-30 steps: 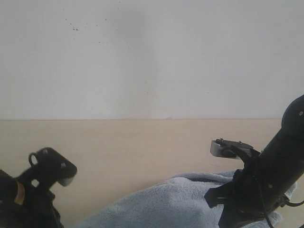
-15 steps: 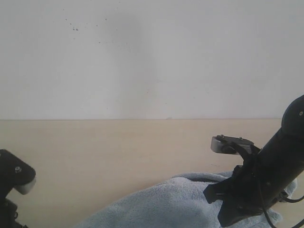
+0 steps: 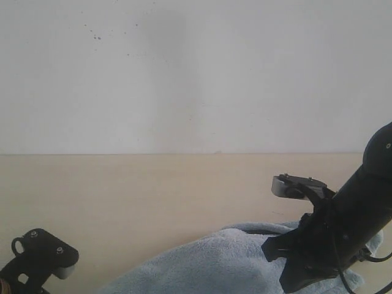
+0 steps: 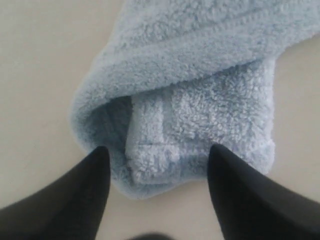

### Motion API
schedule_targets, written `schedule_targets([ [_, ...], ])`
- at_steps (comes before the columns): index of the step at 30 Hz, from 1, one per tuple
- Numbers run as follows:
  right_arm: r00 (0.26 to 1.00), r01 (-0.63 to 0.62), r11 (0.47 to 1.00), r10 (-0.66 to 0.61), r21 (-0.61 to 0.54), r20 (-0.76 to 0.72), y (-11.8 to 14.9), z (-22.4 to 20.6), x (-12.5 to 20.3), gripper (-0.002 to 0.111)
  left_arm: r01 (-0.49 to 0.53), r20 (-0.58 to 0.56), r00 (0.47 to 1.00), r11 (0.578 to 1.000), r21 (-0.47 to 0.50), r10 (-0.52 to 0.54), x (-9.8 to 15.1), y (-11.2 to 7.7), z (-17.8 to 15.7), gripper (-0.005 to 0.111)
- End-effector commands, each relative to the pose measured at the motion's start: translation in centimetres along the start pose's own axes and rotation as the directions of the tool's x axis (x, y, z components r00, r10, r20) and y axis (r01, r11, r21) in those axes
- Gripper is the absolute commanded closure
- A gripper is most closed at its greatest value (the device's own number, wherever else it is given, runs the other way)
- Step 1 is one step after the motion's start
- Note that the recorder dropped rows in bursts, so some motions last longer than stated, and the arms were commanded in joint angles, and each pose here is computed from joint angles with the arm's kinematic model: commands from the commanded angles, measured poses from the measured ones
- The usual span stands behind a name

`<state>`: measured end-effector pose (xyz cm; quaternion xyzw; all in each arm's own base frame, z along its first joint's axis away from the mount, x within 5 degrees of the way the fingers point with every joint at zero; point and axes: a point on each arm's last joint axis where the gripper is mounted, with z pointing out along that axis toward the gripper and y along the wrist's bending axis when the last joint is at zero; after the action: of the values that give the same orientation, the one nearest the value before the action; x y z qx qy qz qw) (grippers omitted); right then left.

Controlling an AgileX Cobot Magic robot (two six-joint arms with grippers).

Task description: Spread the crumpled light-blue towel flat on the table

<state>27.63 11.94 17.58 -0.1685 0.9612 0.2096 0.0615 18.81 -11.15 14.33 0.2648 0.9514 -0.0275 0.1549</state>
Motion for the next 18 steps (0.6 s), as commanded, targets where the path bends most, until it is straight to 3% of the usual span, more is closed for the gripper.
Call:
schedule_targets([
  [1, 1.0, 0.009, 1.0, -0.009, -0.005, 0.0, 0.15, -0.12, -0.05, 0.108, 0.01, -0.04, 0.999, 1.0, -0.006, -0.01, -0.03, 0.14, 0.59, 0.051],
  [8, 1.0, 0.006, 1.0, -0.006, -0.008, 0.002, 0.18, -0.12, -0.06, 0.108, 0.01, -0.049, 0.999, 1.0, -0.004, -0.01, -0.17, 0.11, 0.93, 0.054],
  [18, 1.0, 0.006, 1.0, -0.006, -0.008, 0.004, 0.19, -0.12, -0.09, 0.108, 0.01, -0.036, 0.999, 1.0, -0.003, -0.01, -0.41, 0.11, 0.88, 0.102],
])
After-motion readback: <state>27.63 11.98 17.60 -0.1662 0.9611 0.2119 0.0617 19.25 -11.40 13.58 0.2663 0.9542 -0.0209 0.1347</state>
